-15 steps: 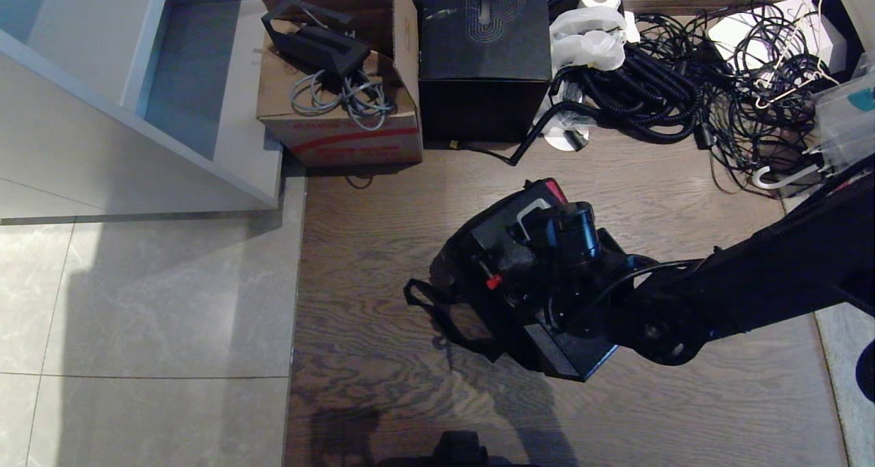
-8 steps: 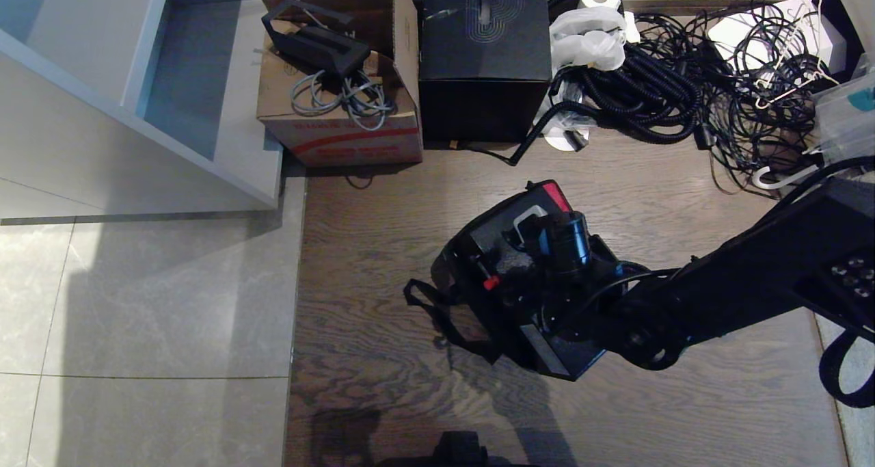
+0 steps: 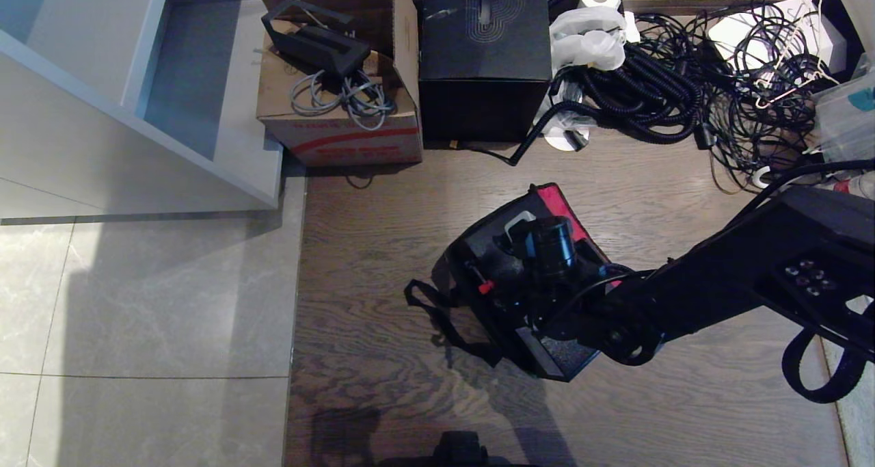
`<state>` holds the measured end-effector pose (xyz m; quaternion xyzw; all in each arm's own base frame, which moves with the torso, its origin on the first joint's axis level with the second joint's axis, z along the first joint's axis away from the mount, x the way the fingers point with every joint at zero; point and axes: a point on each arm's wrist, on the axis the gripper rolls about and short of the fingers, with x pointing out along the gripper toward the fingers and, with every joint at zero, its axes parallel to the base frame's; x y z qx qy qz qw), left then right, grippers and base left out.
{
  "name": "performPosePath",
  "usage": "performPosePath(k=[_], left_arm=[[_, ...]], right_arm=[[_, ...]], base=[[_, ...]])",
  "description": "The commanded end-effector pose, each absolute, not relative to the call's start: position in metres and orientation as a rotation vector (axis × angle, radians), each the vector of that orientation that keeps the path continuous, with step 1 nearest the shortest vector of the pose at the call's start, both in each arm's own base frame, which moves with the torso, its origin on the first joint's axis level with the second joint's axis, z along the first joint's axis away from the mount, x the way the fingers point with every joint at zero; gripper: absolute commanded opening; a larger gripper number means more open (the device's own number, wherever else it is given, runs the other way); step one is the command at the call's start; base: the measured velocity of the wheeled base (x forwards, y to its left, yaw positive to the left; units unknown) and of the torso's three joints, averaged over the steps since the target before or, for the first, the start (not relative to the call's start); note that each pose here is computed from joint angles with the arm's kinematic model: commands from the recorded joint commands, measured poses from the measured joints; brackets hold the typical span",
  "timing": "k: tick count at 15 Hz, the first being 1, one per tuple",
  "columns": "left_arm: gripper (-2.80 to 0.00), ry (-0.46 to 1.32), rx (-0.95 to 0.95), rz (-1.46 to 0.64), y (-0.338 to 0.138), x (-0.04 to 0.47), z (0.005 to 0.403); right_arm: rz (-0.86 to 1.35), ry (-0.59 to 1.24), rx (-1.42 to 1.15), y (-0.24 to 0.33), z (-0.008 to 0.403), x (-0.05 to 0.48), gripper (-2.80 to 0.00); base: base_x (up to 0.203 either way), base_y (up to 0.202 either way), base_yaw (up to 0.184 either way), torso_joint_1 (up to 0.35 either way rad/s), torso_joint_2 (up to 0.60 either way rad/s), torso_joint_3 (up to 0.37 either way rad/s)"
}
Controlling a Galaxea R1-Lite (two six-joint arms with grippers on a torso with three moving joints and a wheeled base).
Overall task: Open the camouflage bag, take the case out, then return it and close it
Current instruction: Place the black box back
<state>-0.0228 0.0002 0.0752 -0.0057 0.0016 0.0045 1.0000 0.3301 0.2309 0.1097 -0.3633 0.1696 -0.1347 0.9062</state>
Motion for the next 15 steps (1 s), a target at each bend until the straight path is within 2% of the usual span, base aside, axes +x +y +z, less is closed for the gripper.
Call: performPosePath(k=[1, 5, 15], left_arm=[[-2.80, 0.003, -0.012, 0.009, 0.000, -0.023, 0.075], [-2.80, 0.003, -0.012, 0.009, 0.000, -0.023, 0.075], [-2.80, 0.003, -0.012, 0.009, 0.000, -0.023, 0.075]], right_arm=[[-0.287, 0.340, -0.742, 0.231, 0.115, 0.330, -2.80], [-0.291, 0.321, -0.724, 0.233, 0.122, 0.333, -2.80], [-0.294, 0.321, -0.717, 0.246, 0.102, 0.349, -2.80]], base=[[0.000, 0.000, 0.000, 0.000, 0.00, 0.000], [0.000, 0.000, 0.000, 0.000, 0.00, 0.000], [0.000, 0.000, 0.000, 0.000, 0.00, 0.000]])
